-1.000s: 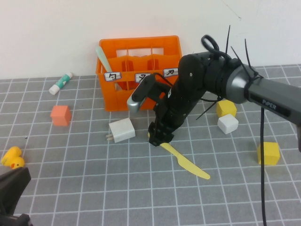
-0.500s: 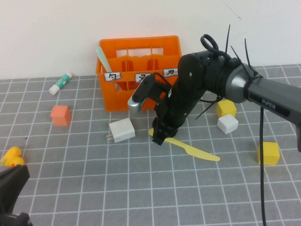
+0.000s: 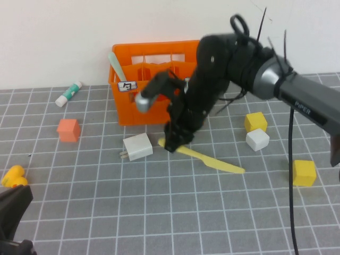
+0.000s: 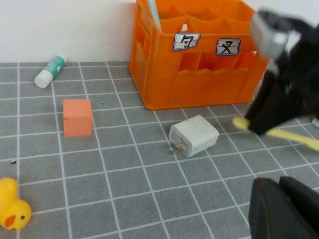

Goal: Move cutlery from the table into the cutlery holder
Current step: Place the knife on the box

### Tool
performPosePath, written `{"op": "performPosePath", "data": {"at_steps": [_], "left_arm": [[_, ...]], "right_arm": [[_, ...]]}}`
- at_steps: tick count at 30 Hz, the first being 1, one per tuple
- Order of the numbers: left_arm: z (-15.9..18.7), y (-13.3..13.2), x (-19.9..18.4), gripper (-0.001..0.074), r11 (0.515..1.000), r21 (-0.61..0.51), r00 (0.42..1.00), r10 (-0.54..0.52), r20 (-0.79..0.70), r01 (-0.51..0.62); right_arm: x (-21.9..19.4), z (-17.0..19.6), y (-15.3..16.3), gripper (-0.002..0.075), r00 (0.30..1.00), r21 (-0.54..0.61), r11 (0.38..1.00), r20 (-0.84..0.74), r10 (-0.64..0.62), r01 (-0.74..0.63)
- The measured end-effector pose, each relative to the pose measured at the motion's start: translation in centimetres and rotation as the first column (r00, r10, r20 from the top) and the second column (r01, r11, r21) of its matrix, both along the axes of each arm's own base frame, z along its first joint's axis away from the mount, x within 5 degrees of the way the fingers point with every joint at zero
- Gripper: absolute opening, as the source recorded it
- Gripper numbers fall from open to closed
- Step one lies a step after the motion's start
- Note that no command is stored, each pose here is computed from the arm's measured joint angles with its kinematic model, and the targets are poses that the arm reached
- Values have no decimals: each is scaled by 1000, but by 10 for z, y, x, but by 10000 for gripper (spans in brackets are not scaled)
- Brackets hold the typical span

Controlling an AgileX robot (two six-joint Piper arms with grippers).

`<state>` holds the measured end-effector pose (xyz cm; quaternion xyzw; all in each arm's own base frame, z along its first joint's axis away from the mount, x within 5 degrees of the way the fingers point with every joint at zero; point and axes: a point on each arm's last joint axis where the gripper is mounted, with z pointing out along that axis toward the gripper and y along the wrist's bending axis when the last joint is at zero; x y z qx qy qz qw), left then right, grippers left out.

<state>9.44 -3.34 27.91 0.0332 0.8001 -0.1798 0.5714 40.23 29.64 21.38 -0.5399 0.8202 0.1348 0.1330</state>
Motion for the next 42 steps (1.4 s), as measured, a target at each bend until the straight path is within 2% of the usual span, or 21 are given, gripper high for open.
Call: {"op": "performPosePath", "data": {"at_steps": [6,15,21,26,31,38,42], "left_arm": [[0,0,0,0,1000,14,1000,0,4,0],[0,0,0,0,1000,24,1000,-2,8,2],[0,0,0,0,1000,25,1000,-3,8,2],[0,0,0,0,1000,25,1000,-3,8,2],[0,1,0,0,999,43,1000,-3,13,2],[0,1,0,0,999,48,1000,-3,15,2],[0,1,0,0,998,55,1000,-4,15,3]], "right_arm": [[-1,36,11,193,1000,148,989,7,-8,7],[-16,93,5,193,995,245,968,100,23,-47],[-23,132,1,192,976,327,942,219,-1,-72],[-24,174,-5,192,920,443,893,376,-114,-71],[-10,204,-17,192,821,598,801,471,-322,-29],[18,213,-35,191,700,724,689,482,-527,21],[33,200,-32,191,673,764,644,456,-583,40]]}}
